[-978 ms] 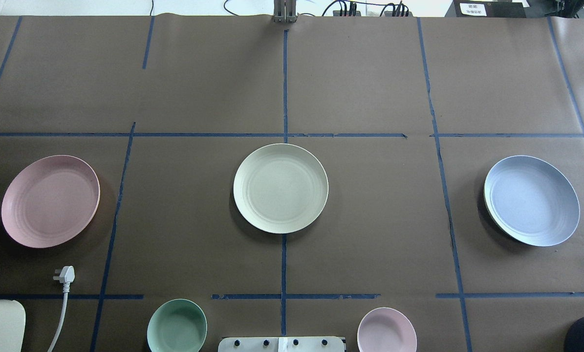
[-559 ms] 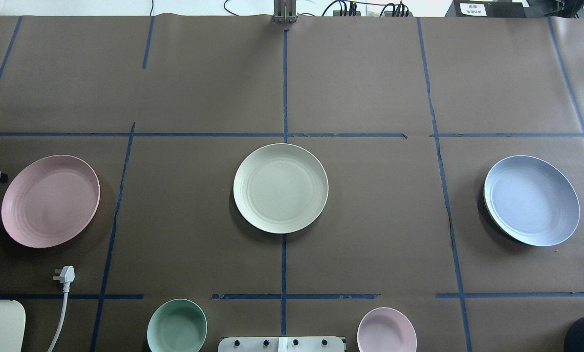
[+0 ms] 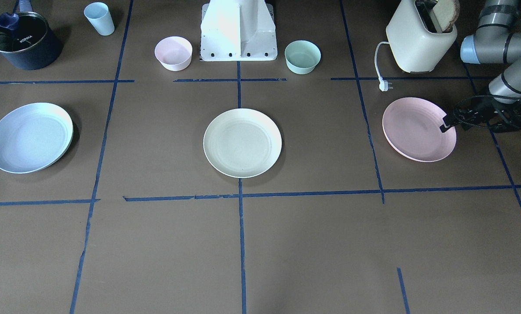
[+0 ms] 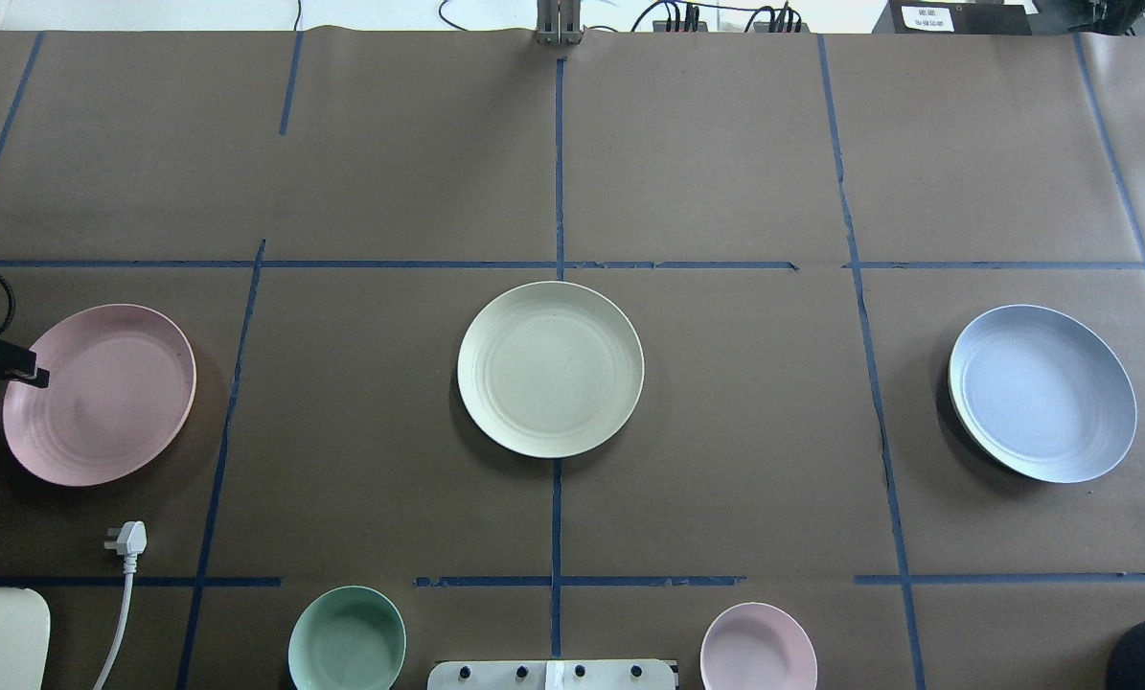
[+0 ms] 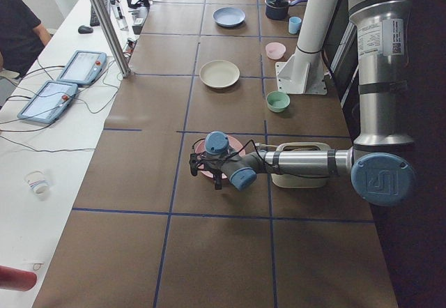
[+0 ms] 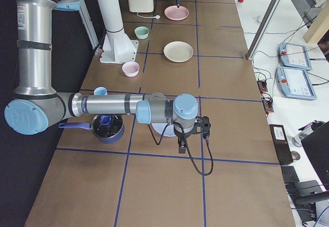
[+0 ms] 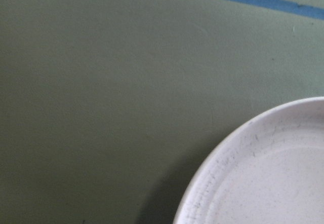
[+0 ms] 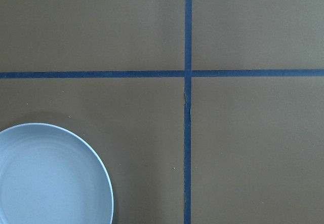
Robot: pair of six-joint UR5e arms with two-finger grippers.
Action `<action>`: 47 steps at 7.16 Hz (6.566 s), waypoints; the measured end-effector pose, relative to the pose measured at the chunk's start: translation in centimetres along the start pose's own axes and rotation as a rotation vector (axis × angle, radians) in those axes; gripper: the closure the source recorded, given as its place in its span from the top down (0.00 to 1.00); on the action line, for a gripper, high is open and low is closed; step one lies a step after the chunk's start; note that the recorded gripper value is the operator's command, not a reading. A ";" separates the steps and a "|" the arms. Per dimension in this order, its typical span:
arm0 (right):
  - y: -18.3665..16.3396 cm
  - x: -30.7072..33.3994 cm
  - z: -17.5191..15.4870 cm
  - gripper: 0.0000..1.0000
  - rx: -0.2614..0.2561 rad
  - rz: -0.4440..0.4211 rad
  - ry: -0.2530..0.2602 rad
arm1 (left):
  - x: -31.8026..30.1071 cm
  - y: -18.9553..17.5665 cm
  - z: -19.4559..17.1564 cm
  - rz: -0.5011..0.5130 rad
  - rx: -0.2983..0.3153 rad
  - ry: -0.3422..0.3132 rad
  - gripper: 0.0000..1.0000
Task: Stack three plates with pink and blue
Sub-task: 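Reach the left gripper to the rim of the pink plate and grasp it, then carry the pink plate with the left gripper onto the pale green plate, then open the left gripper and withdraw it away from the stacked plates, then grasp the rim of the light blue plate with the right gripper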
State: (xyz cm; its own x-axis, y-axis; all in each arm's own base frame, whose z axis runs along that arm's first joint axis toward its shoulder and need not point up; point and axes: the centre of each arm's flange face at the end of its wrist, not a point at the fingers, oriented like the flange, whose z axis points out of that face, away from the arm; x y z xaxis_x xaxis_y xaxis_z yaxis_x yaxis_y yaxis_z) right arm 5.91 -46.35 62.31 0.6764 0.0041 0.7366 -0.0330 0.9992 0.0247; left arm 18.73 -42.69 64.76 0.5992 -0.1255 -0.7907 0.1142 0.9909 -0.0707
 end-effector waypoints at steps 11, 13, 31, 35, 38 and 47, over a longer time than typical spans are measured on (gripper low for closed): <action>-0.3 -0.3 -0.1 1.00 0.005 -0.008 -0.002 | 9.3 -5.9 -7.9 -0.173 -0.062 0.161 0.00; -0.6 -0.5 -0.2 1.00 0.009 -0.013 -0.002 | 21.0 -7.1 -7.7 -0.252 -0.064 0.205 0.00; 0.2 -3.9 4.5 1.00 0.006 0.030 -0.021 | 45.9 5.1 -7.8 -0.270 -0.072 0.116 1.00; 3.7 -6.2 12.7 1.00 0.056 0.063 -0.050 | 36.4 4.8 -13.9 -0.096 -0.019 -0.014 1.00; 6.2 -8.2 17.6 0.68 0.040 0.049 -0.036 | 29.9 3.4 -16.9 -0.012 0.005 -0.076 1.00; 6.2 -7.4 14.9 0.00 0.058 0.066 -0.139 | 24.9 1.5 -16.7 0.030 0.007 -0.138 1.00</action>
State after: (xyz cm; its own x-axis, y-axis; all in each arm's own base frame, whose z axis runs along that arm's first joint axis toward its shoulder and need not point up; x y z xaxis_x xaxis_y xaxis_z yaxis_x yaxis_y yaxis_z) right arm -10.25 -40.81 67.11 0.5634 0.0602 0.8240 -0.1192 0.9928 0.0090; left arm 20.61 -43.48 34.86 0.7055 -0.1014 -0.7014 0.0998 0.9941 -0.0433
